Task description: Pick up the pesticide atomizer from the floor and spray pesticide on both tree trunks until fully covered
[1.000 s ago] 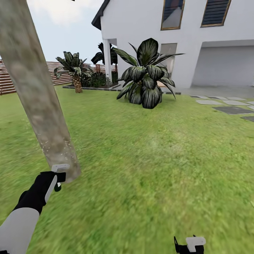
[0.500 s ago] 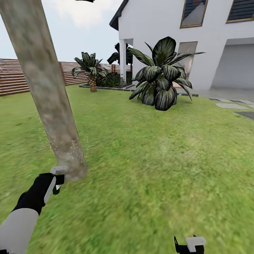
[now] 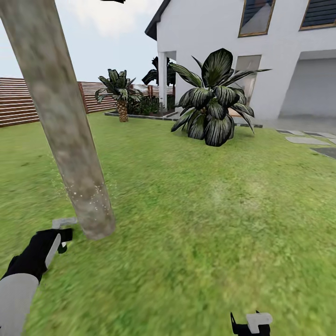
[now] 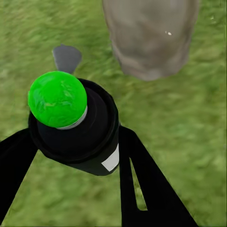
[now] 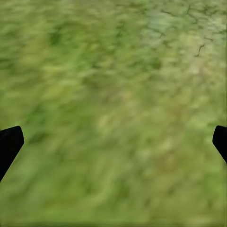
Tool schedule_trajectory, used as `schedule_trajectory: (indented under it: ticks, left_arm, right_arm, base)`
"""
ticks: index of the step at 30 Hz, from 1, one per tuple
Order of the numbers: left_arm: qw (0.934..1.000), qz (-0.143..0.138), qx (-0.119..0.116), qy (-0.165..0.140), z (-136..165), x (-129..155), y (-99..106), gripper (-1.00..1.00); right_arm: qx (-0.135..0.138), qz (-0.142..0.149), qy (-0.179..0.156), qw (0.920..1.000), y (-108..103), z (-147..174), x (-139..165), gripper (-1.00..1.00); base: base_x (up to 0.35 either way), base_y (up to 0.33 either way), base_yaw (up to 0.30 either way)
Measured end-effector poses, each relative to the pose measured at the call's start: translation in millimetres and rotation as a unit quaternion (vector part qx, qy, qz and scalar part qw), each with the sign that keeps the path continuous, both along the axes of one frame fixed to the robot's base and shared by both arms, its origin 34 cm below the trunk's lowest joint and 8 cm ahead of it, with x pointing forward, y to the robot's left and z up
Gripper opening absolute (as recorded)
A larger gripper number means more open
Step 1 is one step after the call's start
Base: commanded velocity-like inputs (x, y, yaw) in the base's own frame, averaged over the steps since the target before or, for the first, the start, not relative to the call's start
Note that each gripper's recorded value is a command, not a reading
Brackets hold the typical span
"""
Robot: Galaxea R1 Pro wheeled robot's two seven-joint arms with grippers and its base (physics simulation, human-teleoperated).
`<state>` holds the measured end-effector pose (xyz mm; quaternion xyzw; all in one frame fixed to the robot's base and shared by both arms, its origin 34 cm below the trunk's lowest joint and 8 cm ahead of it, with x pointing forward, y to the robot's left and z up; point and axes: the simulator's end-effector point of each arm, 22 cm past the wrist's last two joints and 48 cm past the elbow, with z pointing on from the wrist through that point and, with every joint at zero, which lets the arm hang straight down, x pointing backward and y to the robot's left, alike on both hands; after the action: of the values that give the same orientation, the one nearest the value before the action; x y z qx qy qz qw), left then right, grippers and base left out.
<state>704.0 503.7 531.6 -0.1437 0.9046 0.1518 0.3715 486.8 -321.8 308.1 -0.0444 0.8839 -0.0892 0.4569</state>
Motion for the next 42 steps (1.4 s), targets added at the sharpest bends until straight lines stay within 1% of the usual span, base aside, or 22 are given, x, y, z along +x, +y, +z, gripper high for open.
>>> schedule_trajectory:
  ticks: [1, 2, 4, 5, 8, 10, 14, 15, 16, 18, 19, 22, 25, 29, 30, 31, 32, 36, 38, 39, 40, 42]
  left_arm:
    - [0.9999, 0.008, 0.013, 0.002, 6, -5, 20, -1.00]
    - [0.9998, 0.013, 0.017, 0.002, 8, -9, 30, -1.00]
    - [0.9997, 0.012, 0.022, 0.002, 7, -11, 33, -1.00]
    - [0.9998, 0.008, 0.017, 0.000, 4, -9, 25, -1.00]
    - [0.9998, -0.013, -0.012, -0.004, -8, 4, -26, -1.00]
    - [0.9995, -0.025, -0.020, -0.004, -8, 11, -47, -1.00]
    - [0.9995, -0.028, -0.013, -0.004, -5, 13, -45, -1.00]
    - [0.9995, -0.027, -0.011, -0.010, 3, 17, -42, -1.00]
    - [0.9993, -0.028, -0.010, -0.023, 23, 30, -43, -1.00]
    - [0.9993, -0.026, -0.016, -0.023, 42, 40, -44, -1.00]
    - [0.9993, -0.023, -0.016, -0.023, 53, 43, -40, -1.00]
    - [0.9995, -0.005, 0.000, -0.032, 81, 44, -5, -1.00]
    - [0.9986, -0.001, 0.005, -0.052, 111, 57, 6, -1.00]
    - [0.9978, 0.007, 0.014, -0.065, 131, 61, 20, -1.00]
    - [0.9968, 0.011, 0.018, -0.076, 152, 68, 26, -1.00]
    - [0.9968, 0.012, 0.014, -0.078, 161, 72, 26, -1.00]
    - [0.9973, 0.013, 0.011, -0.071, 164, 72, 26, -1.00]
    - [0.9983, 0.012, 0.008, -0.056, 157, 67, 24, -1.00]
    - [0.9991, 0.012, 0.008, -0.039, 134, 57, 23, -1.00]
    - [0.9994, 0.010, 0.010, -0.031, 115, 48, 23, -1.00]
    - [0.9993, 0.007, 0.016, -0.032, 96, 41, 22, -1.00]
    - [0.9988, 0.002, 0.024, -0.043, 93, 40, 21, -1.00]
  right_arm:
    - [0.000, 0.000, 0.000, 1.0000, 0, 0, 0, 1.00]
    - [0.000, 0.000, 0.000, 1.0000, 0, 0, 0, 1.00]
    - [0.000, 0.000, 0.000, 1.0000, 0, 0, 0, 1.00]
    - [0.000, 0.000, 0.000, 1.0000, 0, 0, 0, 1.00]
    - [0.000, 0.000, 0.000, 1.0000, 0, 0, 0, 1.00]
    - [0.000, 0.000, 0.000, 1.0000, 0, 0, 0, 1.00]
    - [0.000, 0.000, 0.000, 1.0000, 0, 0, 0, 1.00]
    - [0.000, 0.000, 0.000, 1.0000, 0, 0, 0, 1.00]
    - [0.000, 0.000, 0.000, 1.0000, 0, 0, 0, 1.00]
    - [0.000, 0.000, 0.000, 1.0000, 0, 0, 0, 1.00]
    - [0.000, 0.000, 0.000, 1.0000, 0, 0, 0, 1.00]
    - [0.000, 0.000, 0.000, 1.0000, 0, 0, 0, 1.00]
    - [0.000, 0.000, 0.000, 1.0000, 0, 0, 0, 1.00]
    - [0.000, 0.000, 0.000, 1.0000, 0, 0, 0, 1.00]
    - [0.000, 0.000, 0.000, 1.0000, 0, 0, 0, 1.00]
    - [0.000, 0.000, 0.000, 1.0000, 0, 0, 0, 1.00]
    - [0.000, 0.000, 0.000, 1.0000, 0, 0, 0, 1.00]
    - [0.000, 0.000, 0.000, 1.0000, 0, 0, 0, 1.00]
    - [0.000, 0.000, 0.000, 1.0000, 0, 0, 0, 1.00]
    - [0.000, 0.000, 0.000, 1.0000, 0, 0, 0, 1.00]
    - [0.000, 0.000, 0.001, 1.0000, 0, 0, 0, 1.00]
    - [0.001, 0.000, 0.001, 1.0000, 0, 0, 0, 1.00]
  base:
    - [0.000, 0.000, 0.000]
    - [0.000, 0.000, 0.000]
    - [0.000, 0.000, 0.000]
    - [0.000, 0.000, 0.000]
    - [0.000, 0.000, 0.000]
    - [0.000, 0.000, 0.000]
    - [0.000, 0.000, 0.000]
    - [0.000, 0.000, 0.000]
    - [0.000, 0.000, 0.000]
    - [0.000, 0.000, 0.000]
    - [0.000, 0.000, 0.000]
    - [0.000, 0.000, 0.000]
    - [0.000, 0.000, 0.000]
    - [0.000, 0.000, 0.000]
    - [0.000, 0.000, 0.000]
    - [0.000, 0.000, 0.000]
    - [0.000, 0.000, 0.000]
    - [0.000, 0.000, 0.000]
    - [0.000, 0.000, 0.000]
    - [0.000, 0.000, 0.000]
    - [0.000, 0.000, 0.000]
    - [-0.042, -0.032, 0.000]
